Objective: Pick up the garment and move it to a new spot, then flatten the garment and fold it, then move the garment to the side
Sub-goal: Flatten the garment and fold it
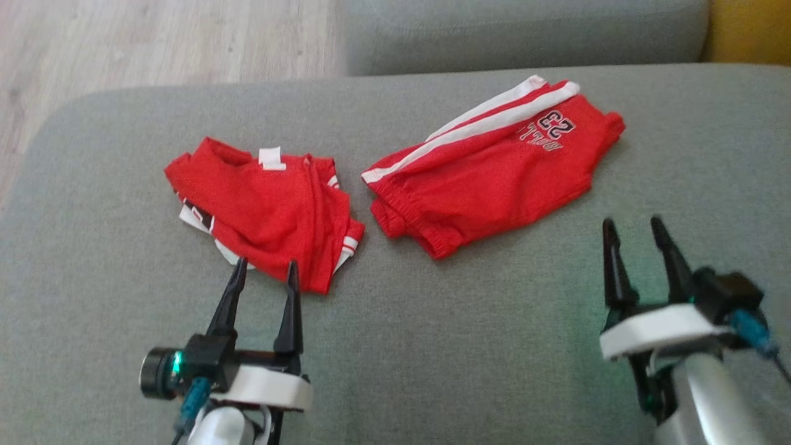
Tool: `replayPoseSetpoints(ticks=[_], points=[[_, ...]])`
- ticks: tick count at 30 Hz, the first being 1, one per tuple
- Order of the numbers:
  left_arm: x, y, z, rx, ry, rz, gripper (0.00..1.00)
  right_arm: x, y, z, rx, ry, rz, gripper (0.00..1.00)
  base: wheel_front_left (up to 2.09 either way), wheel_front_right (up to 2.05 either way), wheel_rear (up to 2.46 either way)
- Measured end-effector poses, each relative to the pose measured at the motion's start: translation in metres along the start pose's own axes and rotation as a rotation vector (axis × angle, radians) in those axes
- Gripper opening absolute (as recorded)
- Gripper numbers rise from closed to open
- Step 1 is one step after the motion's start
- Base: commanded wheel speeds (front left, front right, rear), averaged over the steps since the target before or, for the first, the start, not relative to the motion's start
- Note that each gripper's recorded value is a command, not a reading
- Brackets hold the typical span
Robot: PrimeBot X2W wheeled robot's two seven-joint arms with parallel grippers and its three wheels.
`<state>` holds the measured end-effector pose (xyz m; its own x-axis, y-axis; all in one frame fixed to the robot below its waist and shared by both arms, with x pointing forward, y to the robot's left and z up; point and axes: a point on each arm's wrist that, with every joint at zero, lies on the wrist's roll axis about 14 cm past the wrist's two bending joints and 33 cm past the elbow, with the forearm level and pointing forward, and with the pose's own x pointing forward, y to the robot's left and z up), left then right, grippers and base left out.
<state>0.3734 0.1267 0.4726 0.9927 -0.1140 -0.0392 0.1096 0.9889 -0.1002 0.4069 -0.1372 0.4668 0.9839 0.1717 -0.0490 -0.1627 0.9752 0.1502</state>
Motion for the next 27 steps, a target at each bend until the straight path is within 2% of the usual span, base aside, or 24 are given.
replayPoseSetpoints(ticks=[6,11,14,18,27], points=[[0.017,-0.001,0.003,0.003,-0.013,-0.018,1.0,0.046,-0.014,0.017,-0.048,0.013,-0.028,1.0,0.0,0.0,0.0],[0.03,0.003,0.001,0.003,-0.009,-0.017,1.0,0.087,-0.028,0.013,-0.067,0.101,-0.065,1.0,0.0,0.0,0.0],[0.042,0.008,-0.005,0.005,0.005,-0.013,1.0,0.121,-0.052,-0.006,-0.067,0.227,-0.123,1.0,0.0,0.0,0.0],[0.051,0.019,-0.011,0.017,0.021,0.005,1.0,0.148,-0.073,-0.029,-0.062,0.332,-0.175,1.0,0.0,0.0,0.0],[0.053,0.039,-0.029,0.023,0.074,0.054,1.0,0.175,-0.077,-0.094,-0.074,0.541,-0.175,1.0,0.0,0.0,0.0]])
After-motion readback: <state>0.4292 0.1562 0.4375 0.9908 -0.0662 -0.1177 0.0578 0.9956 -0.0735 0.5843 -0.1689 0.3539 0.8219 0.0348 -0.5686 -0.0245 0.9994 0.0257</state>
